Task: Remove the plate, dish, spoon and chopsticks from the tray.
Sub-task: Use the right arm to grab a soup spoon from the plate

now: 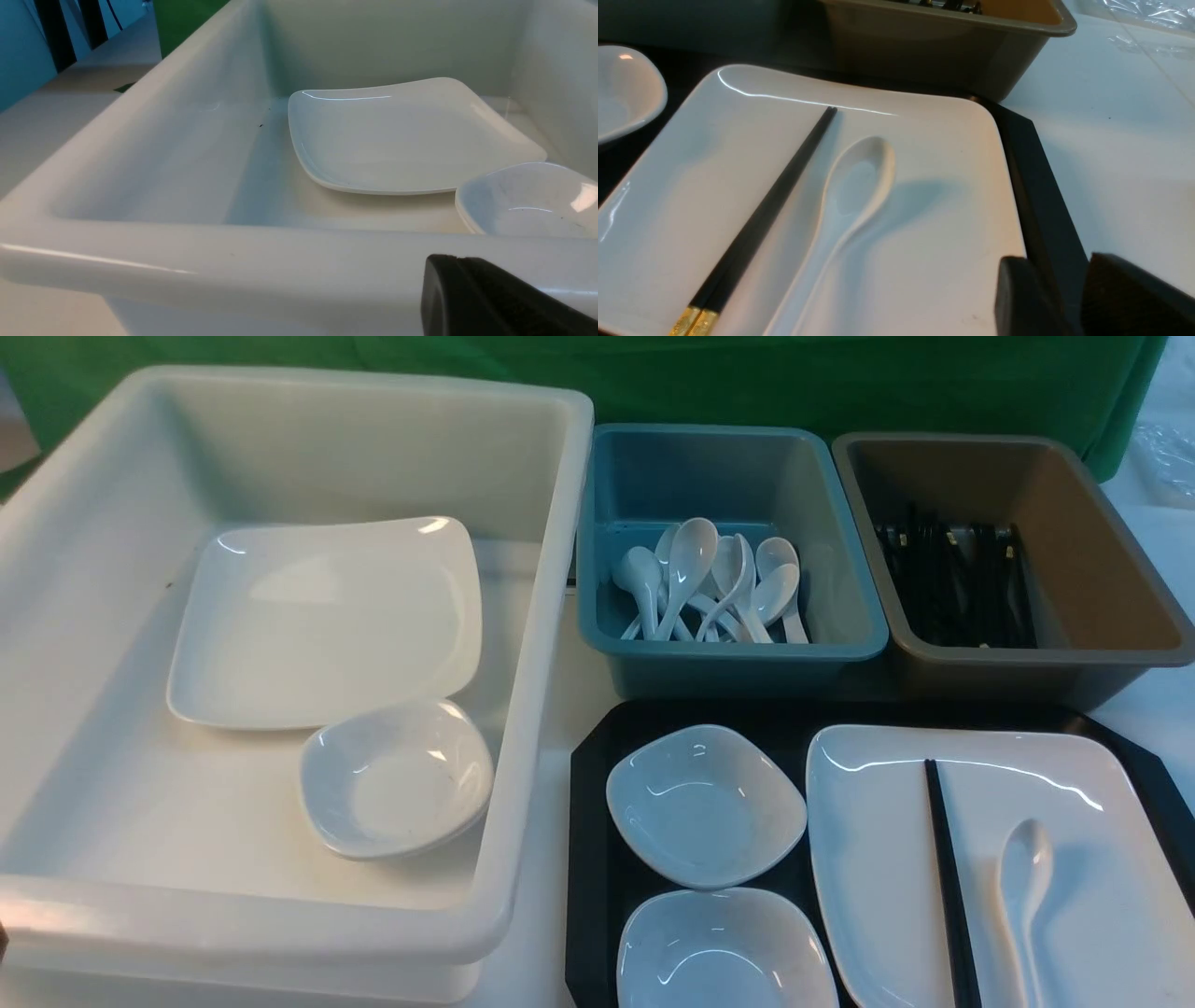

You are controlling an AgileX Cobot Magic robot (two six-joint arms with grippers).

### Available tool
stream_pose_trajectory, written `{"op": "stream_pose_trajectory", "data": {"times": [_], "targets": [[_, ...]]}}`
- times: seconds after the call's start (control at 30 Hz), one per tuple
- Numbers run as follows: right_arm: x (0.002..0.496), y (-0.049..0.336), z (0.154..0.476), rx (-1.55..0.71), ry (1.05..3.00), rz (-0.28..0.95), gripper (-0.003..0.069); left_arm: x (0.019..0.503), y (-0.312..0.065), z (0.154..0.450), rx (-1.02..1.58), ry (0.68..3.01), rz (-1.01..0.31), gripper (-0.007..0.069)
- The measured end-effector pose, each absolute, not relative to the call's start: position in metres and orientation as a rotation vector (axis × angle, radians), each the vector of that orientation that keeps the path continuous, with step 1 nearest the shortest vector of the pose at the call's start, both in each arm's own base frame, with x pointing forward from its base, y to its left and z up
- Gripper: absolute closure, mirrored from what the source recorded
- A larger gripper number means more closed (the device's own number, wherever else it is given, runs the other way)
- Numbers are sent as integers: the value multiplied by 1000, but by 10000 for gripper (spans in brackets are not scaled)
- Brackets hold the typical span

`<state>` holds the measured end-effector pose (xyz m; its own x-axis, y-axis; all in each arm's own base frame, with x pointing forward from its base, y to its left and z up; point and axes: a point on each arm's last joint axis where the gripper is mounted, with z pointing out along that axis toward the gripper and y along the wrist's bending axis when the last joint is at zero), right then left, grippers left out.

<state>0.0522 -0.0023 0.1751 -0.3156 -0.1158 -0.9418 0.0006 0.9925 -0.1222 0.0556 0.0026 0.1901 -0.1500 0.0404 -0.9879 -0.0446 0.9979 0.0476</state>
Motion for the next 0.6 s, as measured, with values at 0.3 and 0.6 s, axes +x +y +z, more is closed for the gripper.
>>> {"op": "stream_pose_trajectory", "data": {"times": [0.3, 0.6], "targets": [[52, -2, 175, -83, 1889, -116, 419, 56, 3, 190, 10, 1719, 92, 604], [52, -2, 175, -83, 1889, -116, 419, 56, 5, 214, -334, 1418, -259, 604]]}}
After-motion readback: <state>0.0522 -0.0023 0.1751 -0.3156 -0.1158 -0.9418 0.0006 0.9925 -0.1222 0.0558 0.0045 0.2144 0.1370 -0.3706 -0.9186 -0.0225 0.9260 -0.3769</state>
